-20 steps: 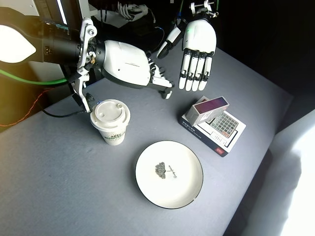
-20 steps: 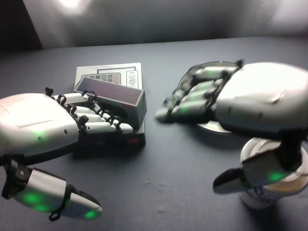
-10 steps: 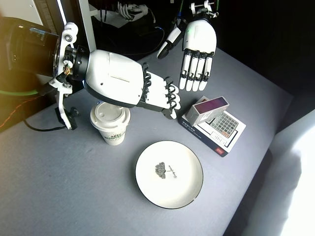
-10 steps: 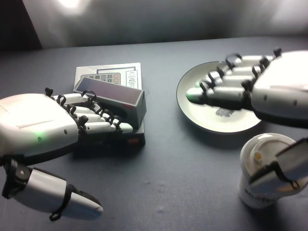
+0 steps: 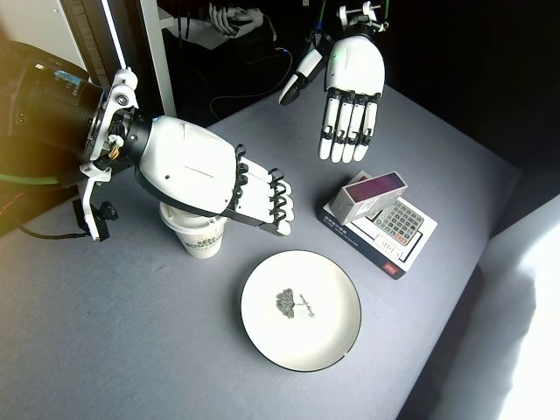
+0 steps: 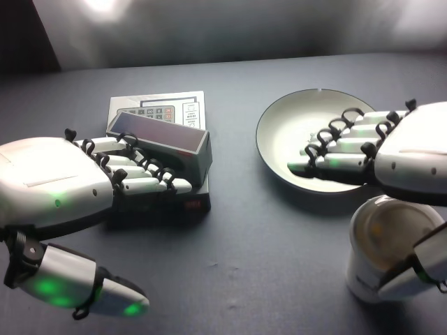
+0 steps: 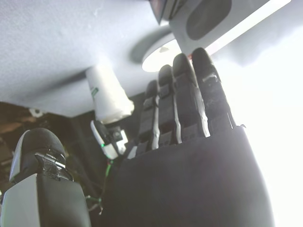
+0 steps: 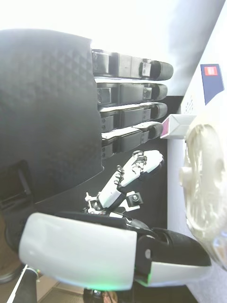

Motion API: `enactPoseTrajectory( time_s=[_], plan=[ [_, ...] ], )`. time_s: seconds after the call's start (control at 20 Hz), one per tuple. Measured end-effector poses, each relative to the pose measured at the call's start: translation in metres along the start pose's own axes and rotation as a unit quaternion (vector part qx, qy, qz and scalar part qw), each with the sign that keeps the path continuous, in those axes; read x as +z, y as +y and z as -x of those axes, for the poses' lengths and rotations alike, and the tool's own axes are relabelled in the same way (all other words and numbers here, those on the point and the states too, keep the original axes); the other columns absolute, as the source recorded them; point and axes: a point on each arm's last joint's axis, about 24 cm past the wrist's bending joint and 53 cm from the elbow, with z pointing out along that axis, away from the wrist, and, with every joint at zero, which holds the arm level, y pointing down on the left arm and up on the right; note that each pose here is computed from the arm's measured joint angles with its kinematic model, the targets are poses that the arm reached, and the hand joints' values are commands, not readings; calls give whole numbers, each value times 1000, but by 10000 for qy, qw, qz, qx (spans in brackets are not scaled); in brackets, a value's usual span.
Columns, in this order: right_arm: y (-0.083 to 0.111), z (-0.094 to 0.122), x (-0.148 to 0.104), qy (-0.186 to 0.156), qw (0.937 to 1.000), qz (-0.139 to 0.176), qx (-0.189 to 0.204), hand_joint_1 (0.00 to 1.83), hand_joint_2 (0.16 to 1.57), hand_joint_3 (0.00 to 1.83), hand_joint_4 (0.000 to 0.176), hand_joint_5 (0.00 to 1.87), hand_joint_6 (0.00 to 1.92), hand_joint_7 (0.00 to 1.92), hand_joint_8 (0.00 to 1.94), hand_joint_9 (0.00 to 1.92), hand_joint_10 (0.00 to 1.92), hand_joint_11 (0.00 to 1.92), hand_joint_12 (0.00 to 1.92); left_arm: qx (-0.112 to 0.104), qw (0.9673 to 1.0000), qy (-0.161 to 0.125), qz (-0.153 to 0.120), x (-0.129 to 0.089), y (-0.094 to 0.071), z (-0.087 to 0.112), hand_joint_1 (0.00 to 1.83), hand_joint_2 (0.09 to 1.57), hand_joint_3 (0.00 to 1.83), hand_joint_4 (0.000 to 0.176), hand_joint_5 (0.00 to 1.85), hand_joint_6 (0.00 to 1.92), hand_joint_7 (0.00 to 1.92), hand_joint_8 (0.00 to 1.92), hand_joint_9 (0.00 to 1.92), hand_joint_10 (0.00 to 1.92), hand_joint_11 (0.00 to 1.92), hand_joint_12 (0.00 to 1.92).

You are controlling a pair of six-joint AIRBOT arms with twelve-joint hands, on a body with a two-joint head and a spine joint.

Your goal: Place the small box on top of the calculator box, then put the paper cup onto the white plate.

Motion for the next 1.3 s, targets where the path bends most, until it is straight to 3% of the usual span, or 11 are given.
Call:
enactPoseTrajectory(
  time_s=[0.15, 0.6, 0.7, 0.8, 1.0, 1.2, 1.3],
  plan=[
    [-11, -13, -1, 239, 9995, -212, -1, 757, 817, 0, 0, 0, 0, 0, 0, 0, 0, 0, 230, 14, 10000, 8, 7, 0, 0, 0, 245, 1005, 0, 0, 162, 4, 255, 3, 279, 2, 0, 669],
    [-17, -24, -1, 390, 9988, -312, -8, 666, 831, 0, 0, 0, 0, 0, 0, 0, 0, 0, 166, 28, 10000, 18, 13, 0, 1, -1, 242, 1014, 3, 0, 150, 0, 250, 0, 274, 0, 0, 651],
    [-17, -24, -1, 393, 9987, -314, -10, 610, 846, 2, 0, 0, 0, 0, 0, 0, 0, 0, 241, 31, 10000, 19, 15, 0, 1, -1, 224, 1019, 1, 0, 144, 4, 244, 5, 270, 5, 0, 638],
    [-17, -27, -1, 420, 9987, -297, -11, 699, 763, 0, 0, 0, 0, 0, 0, 8, 2, 0, 303, 30, 10000, 21, 16, 0, 1, -1, 254, 1016, 0, 0, 156, 8, 261, 10, 283, 9, 0, 636],
    [-21, -26, 1, 424, 9986, -331, -1, 676, 782, 3, 0, 0, 0, 0, 0, 0, 0, 0, 116, 32, 10000, 21, 17, 0, 1, -1, 283, 1000, 0, 0, 194, 8, 289, 7, 293, 5, 0, 660],
    [-23, -25, 1, 412, 9985, -351, 27, 673, 755, 0, 0, 0, 0, 0, 0, 0, 0, 0, 163, 34, 10000, 31, 32, 0, 1, -1, 281, 1009, 0, 0, 181, 3, 283, 3, 285, 5, 0, 621],
    [-21, -26, 2, 422, 9986, -329, 27, 633, 842, 16, 0, 0, 0, 0, 0, 0, 0, 0, 87, 51, 10000, 41, 35, 0, 2, -2, 231, 1022, 4, 0, 122, 0, 230, 1, 251, 0, 0, 592]
  ],
)
